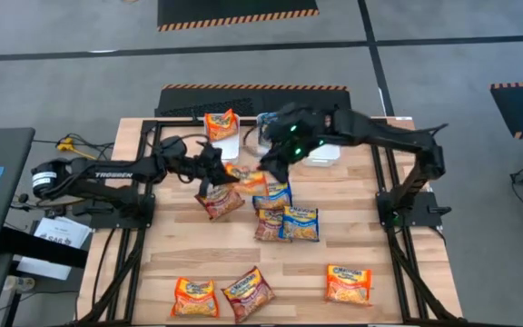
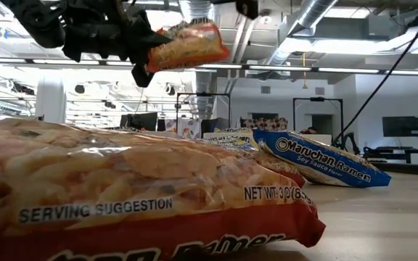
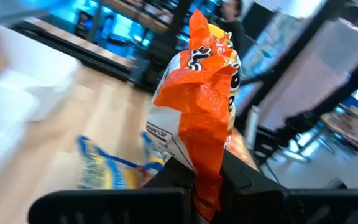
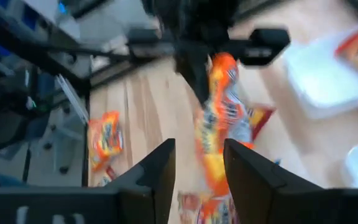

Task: Sort Maruchan noodles
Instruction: Put the middle orange noodle soup pack into the left white bin

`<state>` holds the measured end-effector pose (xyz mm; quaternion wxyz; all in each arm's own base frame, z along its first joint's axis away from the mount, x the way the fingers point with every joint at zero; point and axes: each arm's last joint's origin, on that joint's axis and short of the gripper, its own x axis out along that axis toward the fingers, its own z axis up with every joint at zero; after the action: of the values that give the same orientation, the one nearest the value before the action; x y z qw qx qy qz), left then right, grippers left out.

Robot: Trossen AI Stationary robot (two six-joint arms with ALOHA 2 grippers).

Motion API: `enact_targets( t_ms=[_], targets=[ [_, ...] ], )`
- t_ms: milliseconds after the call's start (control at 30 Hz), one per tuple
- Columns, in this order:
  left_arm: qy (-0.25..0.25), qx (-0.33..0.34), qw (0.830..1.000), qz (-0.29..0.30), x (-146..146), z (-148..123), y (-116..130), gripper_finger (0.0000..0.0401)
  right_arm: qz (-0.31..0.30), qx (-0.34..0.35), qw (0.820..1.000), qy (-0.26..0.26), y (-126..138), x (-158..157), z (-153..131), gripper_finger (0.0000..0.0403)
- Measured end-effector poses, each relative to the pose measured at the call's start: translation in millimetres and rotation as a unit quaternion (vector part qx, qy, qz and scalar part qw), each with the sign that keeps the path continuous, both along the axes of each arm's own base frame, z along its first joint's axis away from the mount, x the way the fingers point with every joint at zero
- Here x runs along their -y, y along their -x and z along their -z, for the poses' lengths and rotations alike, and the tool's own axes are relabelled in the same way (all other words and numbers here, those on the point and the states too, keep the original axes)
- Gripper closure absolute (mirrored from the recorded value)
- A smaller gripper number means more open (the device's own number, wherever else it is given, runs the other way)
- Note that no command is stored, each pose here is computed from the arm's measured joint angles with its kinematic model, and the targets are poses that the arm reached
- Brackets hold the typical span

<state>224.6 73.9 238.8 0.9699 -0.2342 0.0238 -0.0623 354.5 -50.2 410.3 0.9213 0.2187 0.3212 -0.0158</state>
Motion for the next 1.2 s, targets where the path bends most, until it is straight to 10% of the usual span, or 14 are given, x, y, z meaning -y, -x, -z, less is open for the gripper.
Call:
enact_targets(
  t_ms=[500, 767, 1200],
  targets=[
    [-0.031, -0.012, 0.977, -0.212, -87.5, 1.9, 52.0, 0.0395, 0.035, 0.062, 0.993, 0.099, 81.1, 38.7, -54.1, 0.0239],
    [-0.047, -0.125, 0.941, -0.311, -113.2, 23.5, 84.3, 0.0394, 0.046, 0.038, 0.991, 0.120, 91.2, 53.9, -51.5, 0.0239],
    [-0.026, -0.197, 0.918, -0.344, -134.9, 51.7, 86.7, 0.0395, 0.080, 0.023, 0.990, 0.112, 98.5, 70.0, -49.1, 0.0239]
  ],
)
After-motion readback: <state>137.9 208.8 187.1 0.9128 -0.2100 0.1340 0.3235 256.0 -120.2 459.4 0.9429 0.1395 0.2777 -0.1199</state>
